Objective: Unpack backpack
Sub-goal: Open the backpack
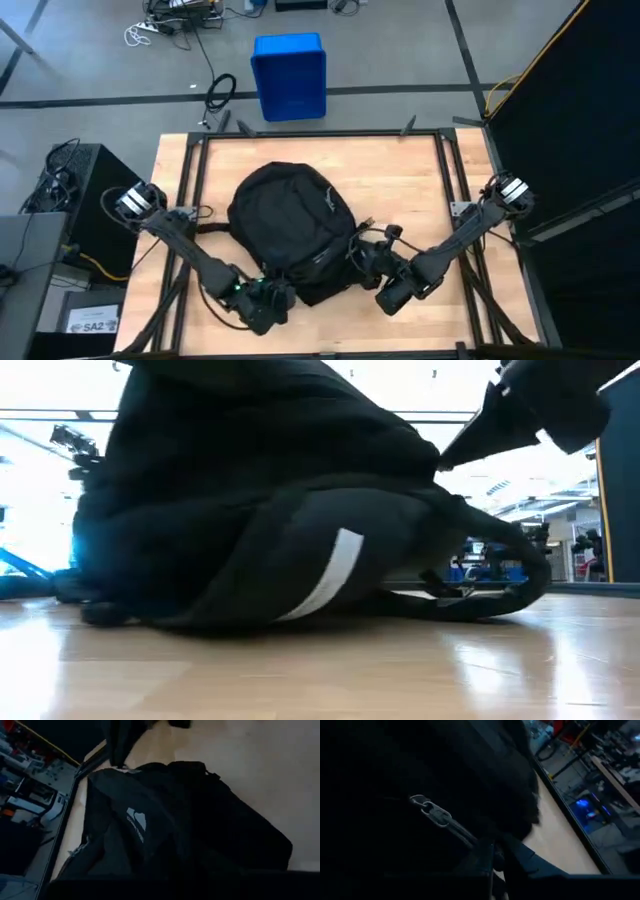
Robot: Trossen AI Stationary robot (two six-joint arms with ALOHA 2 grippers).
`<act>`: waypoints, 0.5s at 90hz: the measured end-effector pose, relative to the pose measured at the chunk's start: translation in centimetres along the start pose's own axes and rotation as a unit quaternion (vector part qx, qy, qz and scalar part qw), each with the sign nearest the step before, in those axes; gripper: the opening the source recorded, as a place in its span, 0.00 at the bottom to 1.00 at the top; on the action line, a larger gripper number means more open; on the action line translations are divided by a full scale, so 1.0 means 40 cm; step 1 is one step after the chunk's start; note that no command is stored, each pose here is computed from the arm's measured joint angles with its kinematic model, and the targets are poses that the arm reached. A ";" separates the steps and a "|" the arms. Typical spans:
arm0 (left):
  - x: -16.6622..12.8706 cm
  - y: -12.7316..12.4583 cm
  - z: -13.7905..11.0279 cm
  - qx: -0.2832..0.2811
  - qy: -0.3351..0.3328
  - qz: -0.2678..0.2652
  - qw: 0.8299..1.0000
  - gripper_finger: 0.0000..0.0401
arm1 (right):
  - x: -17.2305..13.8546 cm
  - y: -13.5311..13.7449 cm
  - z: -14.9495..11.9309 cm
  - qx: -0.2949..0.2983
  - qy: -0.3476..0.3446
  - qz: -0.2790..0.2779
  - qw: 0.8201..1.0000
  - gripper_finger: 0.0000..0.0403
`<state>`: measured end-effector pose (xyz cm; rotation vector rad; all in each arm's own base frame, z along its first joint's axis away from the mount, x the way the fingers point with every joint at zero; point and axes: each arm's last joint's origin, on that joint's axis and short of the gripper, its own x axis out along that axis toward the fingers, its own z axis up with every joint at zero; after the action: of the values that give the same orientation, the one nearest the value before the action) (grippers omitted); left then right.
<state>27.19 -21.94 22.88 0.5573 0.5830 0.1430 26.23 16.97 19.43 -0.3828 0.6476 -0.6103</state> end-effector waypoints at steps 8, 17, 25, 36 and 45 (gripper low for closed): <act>-0.021 -0.007 0.004 0.001 -0.011 -0.008 1.000 0.00 | 0.016 -0.016 -0.005 -0.005 0.017 -0.018 1.000 0.00; -0.042 -0.017 0.019 0.004 -0.036 -0.034 0.999 0.00 | 0.040 -0.036 -0.005 -0.013 0.025 -0.048 0.998 0.00; -0.057 -0.023 0.033 0.015 -0.064 -0.048 0.997 0.00 | 0.071 -0.056 0.003 -0.008 0.028 -0.077 0.997 0.00; -0.067 -0.023 0.042 0.016 -0.078 -0.055 0.995 0.00 | 0.114 -0.082 0.011 -0.004 0.048 -0.099 0.994 0.00; -0.067 -0.022 0.041 0.018 -0.077 -0.055 0.995 0.00 | 0.138 -0.097 0.014 -0.014 0.061 -0.109 0.992 0.00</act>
<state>25.84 -24.19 24.82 0.5652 0.4666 -0.0148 28.53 10.61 19.39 -0.4494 0.7374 -0.8387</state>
